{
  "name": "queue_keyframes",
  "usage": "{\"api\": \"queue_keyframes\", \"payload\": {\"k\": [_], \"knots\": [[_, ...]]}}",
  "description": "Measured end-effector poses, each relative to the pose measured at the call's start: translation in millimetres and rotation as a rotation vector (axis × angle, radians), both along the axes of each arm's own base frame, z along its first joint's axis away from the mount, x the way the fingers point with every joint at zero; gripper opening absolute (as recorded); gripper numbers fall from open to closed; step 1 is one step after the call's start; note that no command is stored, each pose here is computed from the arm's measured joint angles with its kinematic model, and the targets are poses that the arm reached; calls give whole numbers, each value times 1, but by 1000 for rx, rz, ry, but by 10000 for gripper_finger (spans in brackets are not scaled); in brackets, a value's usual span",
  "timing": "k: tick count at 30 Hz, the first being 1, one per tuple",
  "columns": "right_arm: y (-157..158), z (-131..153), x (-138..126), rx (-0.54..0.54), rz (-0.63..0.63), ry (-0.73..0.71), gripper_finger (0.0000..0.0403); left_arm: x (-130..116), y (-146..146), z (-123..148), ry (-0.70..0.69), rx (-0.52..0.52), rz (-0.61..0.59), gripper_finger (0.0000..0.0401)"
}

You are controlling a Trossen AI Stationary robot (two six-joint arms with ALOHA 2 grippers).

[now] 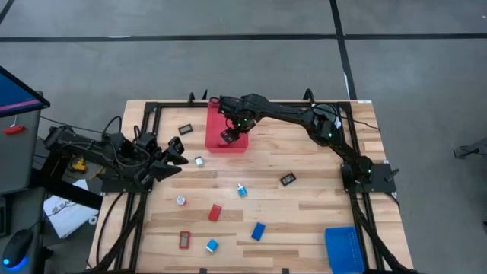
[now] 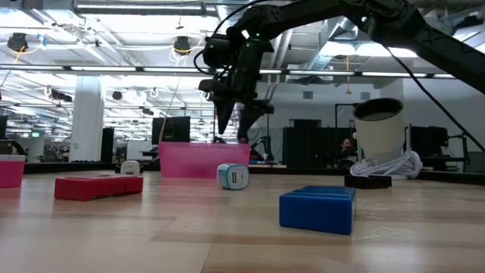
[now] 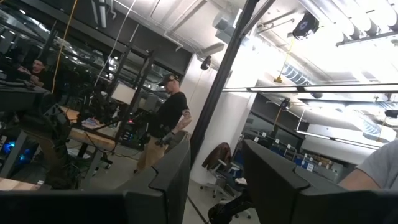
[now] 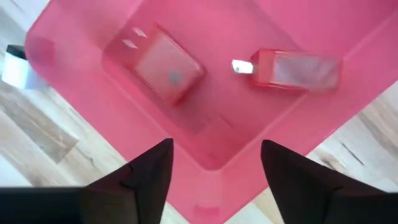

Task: Pick & Place Office items
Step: Put the white and black charger adapter into the red bin

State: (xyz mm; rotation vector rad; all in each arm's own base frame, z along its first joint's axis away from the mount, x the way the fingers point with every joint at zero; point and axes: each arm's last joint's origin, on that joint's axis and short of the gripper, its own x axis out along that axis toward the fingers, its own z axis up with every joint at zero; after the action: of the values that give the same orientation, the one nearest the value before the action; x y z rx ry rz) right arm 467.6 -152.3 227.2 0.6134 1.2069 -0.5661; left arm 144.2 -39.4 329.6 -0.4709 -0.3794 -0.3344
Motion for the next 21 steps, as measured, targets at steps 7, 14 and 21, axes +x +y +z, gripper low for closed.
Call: {"api": "queue_keyframes", "payload": {"k": [7,14,21], "knots": [[19,17,1,-15,85,-35,178,0,0,-1,17,3,0,143],[79,76,-12,-61,277,-125,153,4,-4,-13,155,-13,-37,143],[154,126,-46,-116,387,-120,165,4,-14,-28,324,-38,-101,143]]}}
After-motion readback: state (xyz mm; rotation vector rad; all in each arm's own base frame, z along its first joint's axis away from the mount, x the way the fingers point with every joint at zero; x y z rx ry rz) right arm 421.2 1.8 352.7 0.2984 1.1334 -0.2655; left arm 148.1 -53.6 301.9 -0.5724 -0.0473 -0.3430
